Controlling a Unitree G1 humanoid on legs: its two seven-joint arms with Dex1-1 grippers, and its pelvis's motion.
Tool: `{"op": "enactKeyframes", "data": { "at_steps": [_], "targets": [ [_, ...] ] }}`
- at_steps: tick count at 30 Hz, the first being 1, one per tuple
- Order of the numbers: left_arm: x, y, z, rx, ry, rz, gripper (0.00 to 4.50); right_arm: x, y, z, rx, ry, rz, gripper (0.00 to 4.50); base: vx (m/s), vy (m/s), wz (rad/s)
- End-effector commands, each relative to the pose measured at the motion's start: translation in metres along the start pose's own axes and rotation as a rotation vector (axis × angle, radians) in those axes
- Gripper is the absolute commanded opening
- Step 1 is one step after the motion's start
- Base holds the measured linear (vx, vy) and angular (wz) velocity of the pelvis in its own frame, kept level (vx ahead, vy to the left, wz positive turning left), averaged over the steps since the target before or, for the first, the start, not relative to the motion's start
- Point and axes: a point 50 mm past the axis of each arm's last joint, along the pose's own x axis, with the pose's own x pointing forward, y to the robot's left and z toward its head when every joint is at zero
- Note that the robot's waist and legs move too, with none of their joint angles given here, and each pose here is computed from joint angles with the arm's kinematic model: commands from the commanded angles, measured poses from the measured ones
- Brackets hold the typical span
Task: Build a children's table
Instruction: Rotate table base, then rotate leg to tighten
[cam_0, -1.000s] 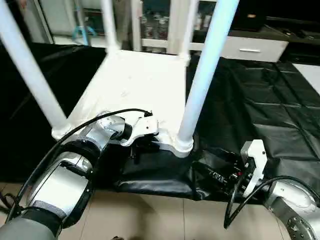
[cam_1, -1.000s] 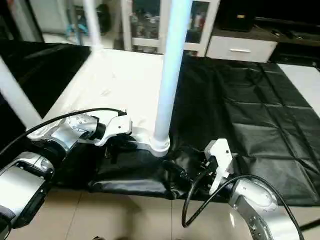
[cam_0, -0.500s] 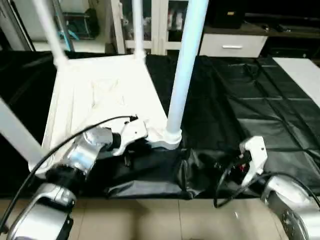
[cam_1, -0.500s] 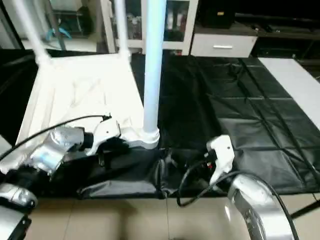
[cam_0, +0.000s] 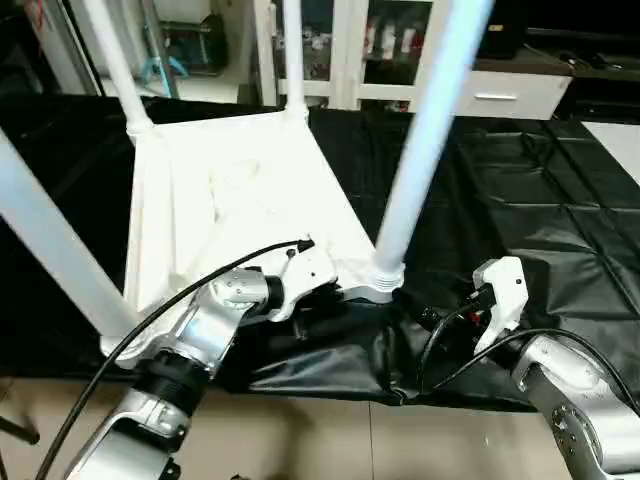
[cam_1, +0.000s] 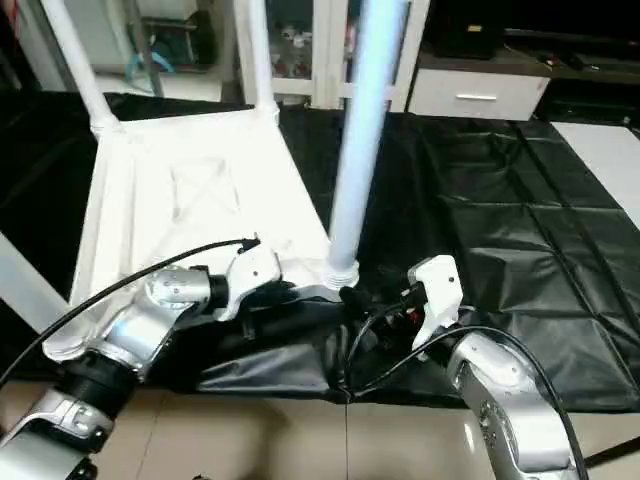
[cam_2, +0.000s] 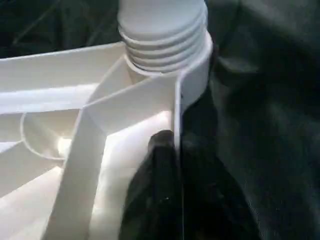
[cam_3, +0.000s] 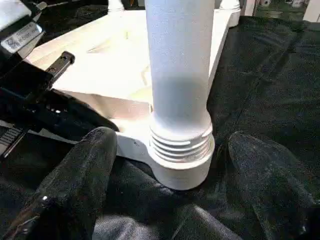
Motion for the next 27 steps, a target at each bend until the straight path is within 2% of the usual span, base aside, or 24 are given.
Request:
{"op": "enactKeyframes", "data": {
  "at_steps": [1, 4, 9, 18, 19, 21, 22, 27],
  "targets": [
    [0.002, -0.004, -0.001, -0.039, -0.021, -0.043, 0.67, 0.000, -0.002, 0.000, -0.012, 0.014, -0.001, 3.90, 0.000, 0.000, 0.00],
    [-0.003, -0.002, -0.003, -0.001, 0.012, -0.084, 0.92, -0.001, -0.003, 0.000, -0.019, 0.019, 0.007, 3.90, 0.000, 0.000, 0.00],
    [-0.006, 0.005, -0.012, 0.088, 0.097, -0.100, 0.92, -0.003, -0.004, 0.001, -0.026, 0.023, 0.008, 3.90, 0.000, 0.000, 0.00],
    [-0.006, 0.014, -0.009, 0.078, 0.110, -0.091, 0.92, -0.006, -0.002, 0.002, -0.023, 0.017, 0.011, 3.90, 0.000, 0.000, 0.00],
    [-0.007, 0.016, -0.009, 0.072, 0.112, -0.100, 0.77, -0.007, -0.002, 0.001, -0.022, 0.018, 0.013, 3.90, 0.000, 0.000, 0.00],
    [-0.010, 0.017, -0.012, 0.058, 0.123, -0.116, 0.77, -0.007, -0.001, 0.001, -0.022, 0.019, 0.014, 3.90, 0.000, 0.000, 0.00],
    [-0.011, 0.017, -0.014, 0.051, 0.134, -0.129, 0.55, -0.008, -0.002, 0.001, -0.023, 0.019, 0.014, 3.90, 0.000, 0.000, 0.00],
    [-0.014, 0.015, -0.023, 0.017, 0.184, -0.156, 0.16, -0.007, -0.003, 0.004, -0.028, 0.012, 0.031, 3.90, 0.000, 0.000, 0.00]
  ]
}}
